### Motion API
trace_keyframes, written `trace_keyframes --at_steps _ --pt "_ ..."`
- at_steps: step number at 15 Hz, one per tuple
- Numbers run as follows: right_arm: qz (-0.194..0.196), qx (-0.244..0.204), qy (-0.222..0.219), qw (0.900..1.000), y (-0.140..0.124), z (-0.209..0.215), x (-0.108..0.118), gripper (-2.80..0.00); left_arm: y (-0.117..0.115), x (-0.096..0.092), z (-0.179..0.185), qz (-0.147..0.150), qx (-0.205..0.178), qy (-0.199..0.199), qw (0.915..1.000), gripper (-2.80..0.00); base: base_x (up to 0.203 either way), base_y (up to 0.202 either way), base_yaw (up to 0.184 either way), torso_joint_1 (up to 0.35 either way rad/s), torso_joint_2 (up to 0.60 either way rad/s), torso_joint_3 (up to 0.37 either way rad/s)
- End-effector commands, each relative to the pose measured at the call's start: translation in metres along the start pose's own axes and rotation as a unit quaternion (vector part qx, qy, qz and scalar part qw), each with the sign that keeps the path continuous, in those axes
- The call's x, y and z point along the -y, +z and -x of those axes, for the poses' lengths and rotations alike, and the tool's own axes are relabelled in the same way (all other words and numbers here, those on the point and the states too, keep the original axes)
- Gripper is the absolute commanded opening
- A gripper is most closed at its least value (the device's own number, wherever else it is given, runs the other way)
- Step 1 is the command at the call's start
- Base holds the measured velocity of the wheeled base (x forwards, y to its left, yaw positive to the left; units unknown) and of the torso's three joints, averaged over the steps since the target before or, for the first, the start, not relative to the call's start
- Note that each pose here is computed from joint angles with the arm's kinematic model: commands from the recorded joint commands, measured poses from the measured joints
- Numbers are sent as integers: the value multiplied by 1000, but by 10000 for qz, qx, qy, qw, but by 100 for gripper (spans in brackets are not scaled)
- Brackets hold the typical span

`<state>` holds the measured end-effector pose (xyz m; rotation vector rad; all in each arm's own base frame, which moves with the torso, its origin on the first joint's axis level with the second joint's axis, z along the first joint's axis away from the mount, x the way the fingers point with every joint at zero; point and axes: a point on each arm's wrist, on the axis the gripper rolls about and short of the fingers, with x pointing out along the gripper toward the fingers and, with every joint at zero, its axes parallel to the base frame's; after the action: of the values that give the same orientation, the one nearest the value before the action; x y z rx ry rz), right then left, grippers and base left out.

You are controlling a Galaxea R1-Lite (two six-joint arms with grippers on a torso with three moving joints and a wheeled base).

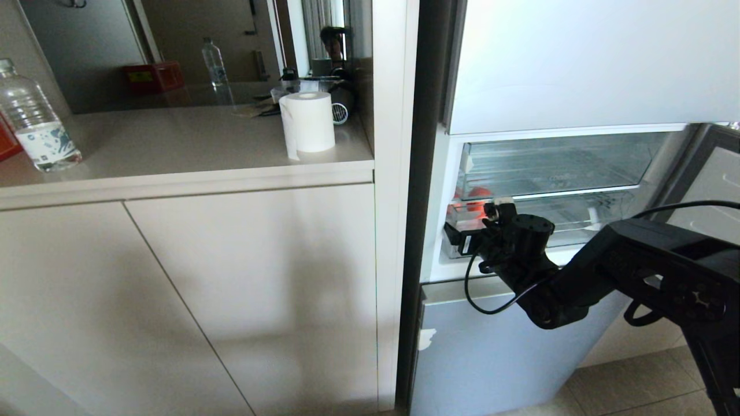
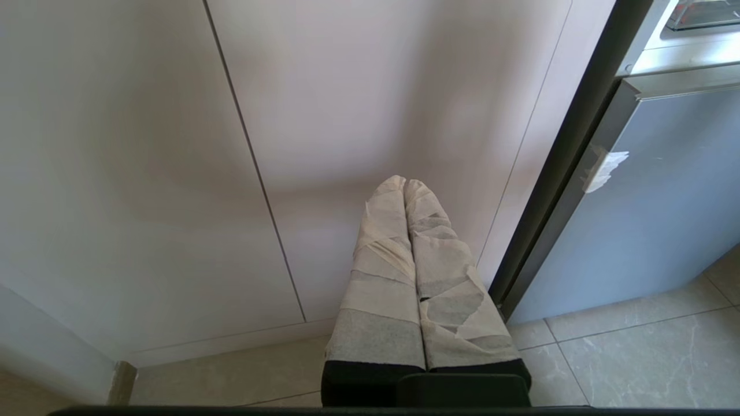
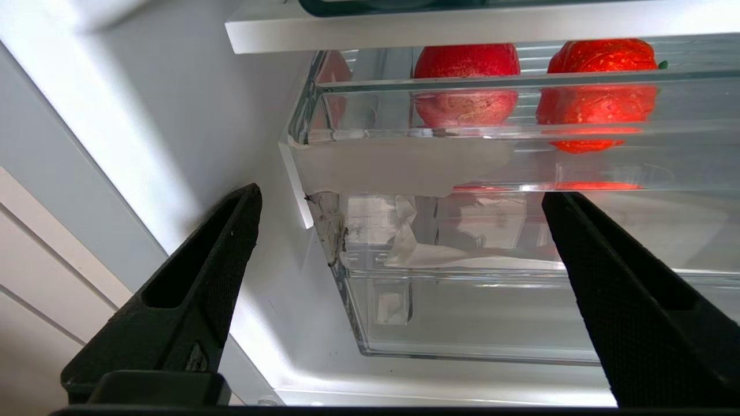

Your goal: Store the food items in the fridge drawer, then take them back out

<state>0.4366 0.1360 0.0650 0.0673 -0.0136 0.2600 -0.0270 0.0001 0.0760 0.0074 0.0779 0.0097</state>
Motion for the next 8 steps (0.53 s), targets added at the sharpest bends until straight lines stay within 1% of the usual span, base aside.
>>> trace_keyframes --at_steps 1,2,3,7,8 --pt "-6 39 48 10000 1 0 -3 0 0 0 0 1 -2 4 10000 -280 0 0 0 0 0 0" --pt "-5 32 47 10000 0 0 -3 0 0 0 0 -2 -2 4 10000 -280 0 0 0 0 0 0" --pt "-4 3 50 10000 -2 0 -3 -280 0 0 0 -2 -2 4 10000 -280 0 0 0 0 0 0" --pt "-11 67 119 9999 -3 -5 -13 -280 0 0 0 2 -2 4 10000 -280 0 0 0 0 0 0" --pt "-12 136 35 9999 -2 -7 -16 -280 0 0 0 -2 -2 4 10000 -280 0 0 0 0 0 0"
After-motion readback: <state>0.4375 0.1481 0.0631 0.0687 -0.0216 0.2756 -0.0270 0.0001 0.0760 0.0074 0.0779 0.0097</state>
